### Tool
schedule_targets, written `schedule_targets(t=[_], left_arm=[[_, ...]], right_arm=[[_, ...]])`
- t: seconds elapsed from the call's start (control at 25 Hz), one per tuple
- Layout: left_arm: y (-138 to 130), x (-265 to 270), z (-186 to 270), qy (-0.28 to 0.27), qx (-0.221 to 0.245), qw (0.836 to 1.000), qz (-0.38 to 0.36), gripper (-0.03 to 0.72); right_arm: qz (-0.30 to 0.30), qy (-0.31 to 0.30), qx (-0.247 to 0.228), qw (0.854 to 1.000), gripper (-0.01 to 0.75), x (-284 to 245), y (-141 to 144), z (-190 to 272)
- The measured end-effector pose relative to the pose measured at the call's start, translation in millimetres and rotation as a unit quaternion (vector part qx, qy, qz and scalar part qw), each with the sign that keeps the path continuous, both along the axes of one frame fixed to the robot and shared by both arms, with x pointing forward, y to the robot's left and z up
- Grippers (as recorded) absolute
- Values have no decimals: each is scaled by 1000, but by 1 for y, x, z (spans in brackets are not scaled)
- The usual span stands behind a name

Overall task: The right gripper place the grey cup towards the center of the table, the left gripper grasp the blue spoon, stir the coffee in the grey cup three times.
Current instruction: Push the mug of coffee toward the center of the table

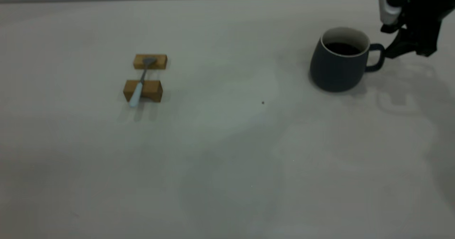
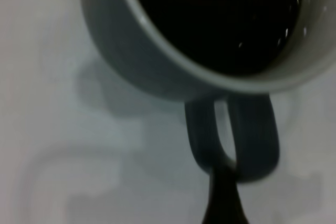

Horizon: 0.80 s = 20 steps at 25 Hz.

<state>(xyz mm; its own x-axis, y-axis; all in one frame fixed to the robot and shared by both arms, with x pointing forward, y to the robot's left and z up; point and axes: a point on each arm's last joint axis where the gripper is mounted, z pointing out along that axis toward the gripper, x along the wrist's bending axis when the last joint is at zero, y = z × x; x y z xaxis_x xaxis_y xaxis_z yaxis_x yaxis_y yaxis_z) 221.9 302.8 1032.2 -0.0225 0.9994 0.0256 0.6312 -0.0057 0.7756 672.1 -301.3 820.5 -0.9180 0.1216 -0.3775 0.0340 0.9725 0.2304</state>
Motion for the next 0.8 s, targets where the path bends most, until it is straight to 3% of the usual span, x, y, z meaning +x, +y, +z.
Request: schedule_targets(t=[0.36, 0.8], left_arm=[[0, 0, 0, 0, 0, 1000, 0, 519], [0, 0, 0, 0, 0, 1000, 0, 519]], right_arm=[[15, 37, 29, 999, 514, 5, 12, -22], [55, 44, 42, 997, 485, 2, 75, -39]])
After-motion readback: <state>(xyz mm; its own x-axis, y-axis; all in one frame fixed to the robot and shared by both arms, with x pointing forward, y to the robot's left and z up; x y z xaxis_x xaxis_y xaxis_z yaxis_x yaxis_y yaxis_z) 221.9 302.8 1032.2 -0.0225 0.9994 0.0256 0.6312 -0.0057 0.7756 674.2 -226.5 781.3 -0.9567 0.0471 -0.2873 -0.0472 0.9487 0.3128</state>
